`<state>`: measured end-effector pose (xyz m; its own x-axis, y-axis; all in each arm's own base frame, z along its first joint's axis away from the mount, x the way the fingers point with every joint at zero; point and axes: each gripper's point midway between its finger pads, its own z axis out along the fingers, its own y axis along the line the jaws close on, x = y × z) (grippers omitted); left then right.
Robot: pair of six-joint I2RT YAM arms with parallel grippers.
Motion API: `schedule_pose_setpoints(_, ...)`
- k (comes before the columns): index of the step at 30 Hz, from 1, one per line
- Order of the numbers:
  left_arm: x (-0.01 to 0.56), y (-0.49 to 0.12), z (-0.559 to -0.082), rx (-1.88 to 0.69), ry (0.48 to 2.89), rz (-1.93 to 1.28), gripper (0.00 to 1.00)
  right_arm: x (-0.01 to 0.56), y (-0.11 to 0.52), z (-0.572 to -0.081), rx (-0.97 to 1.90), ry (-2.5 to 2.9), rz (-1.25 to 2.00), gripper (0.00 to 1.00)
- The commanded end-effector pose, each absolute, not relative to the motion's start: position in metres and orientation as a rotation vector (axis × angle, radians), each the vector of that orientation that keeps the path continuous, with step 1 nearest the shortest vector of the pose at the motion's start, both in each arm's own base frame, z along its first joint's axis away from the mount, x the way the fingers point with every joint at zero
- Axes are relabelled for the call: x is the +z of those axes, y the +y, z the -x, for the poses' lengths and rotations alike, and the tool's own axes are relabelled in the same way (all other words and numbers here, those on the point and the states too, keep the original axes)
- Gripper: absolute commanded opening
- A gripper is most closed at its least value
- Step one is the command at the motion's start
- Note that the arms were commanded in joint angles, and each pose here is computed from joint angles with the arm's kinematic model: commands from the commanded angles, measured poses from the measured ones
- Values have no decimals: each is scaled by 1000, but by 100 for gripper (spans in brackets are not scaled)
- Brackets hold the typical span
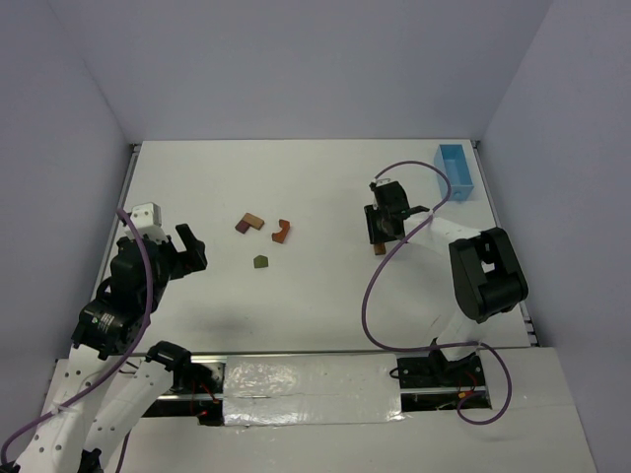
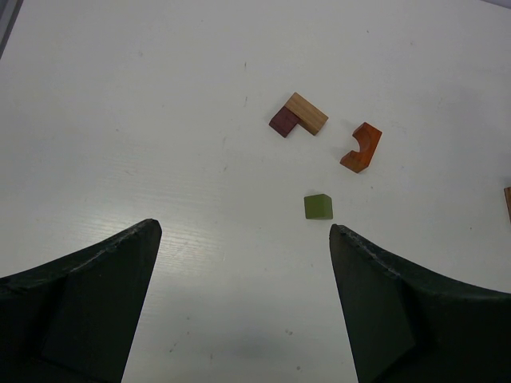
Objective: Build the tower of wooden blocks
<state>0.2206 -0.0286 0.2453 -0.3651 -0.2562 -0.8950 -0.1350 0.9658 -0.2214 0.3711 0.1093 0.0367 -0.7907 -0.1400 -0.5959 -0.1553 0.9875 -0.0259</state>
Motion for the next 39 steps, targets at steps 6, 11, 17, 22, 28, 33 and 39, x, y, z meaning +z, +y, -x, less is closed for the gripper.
schedule_pose_setpoints(6, 255, -30, -225, -136, 1910, 253, 99, 51, 109, -384, 29, 2463, 172, 44)
schedule_pose_setpoints(11, 254, -31, -225, -136, 1913, 251, 99, 50, 110, -384, 23, 2468, 170, 42)
schedule_pose_setpoints(17, 254, -31, -226, -136, 1914, 251, 100, 50, 110, -384, 28, 2469, 162, 43)
schedule_pose_setpoints(22, 253, -31, -225, -134, 1915, 252, 100, 49, 111, -384, 32, 2479, 161, 43)
schedule_pose_setpoints(28, 254, -31, -226, -136, 1914, 251, 99, 48, 112, -384, 32, 2482, 162, 43)
schedule_pose_setpoints(33, 254, -31, -226, -138, 1915, 251, 100, 47, 113, -384, 31, 2486, 166, 44)
schedule_pose_setpoints(39, 255, -31, -225, -138, 1912, 250, 99, 47, 114, -383, 33, 2486, 173, 54)
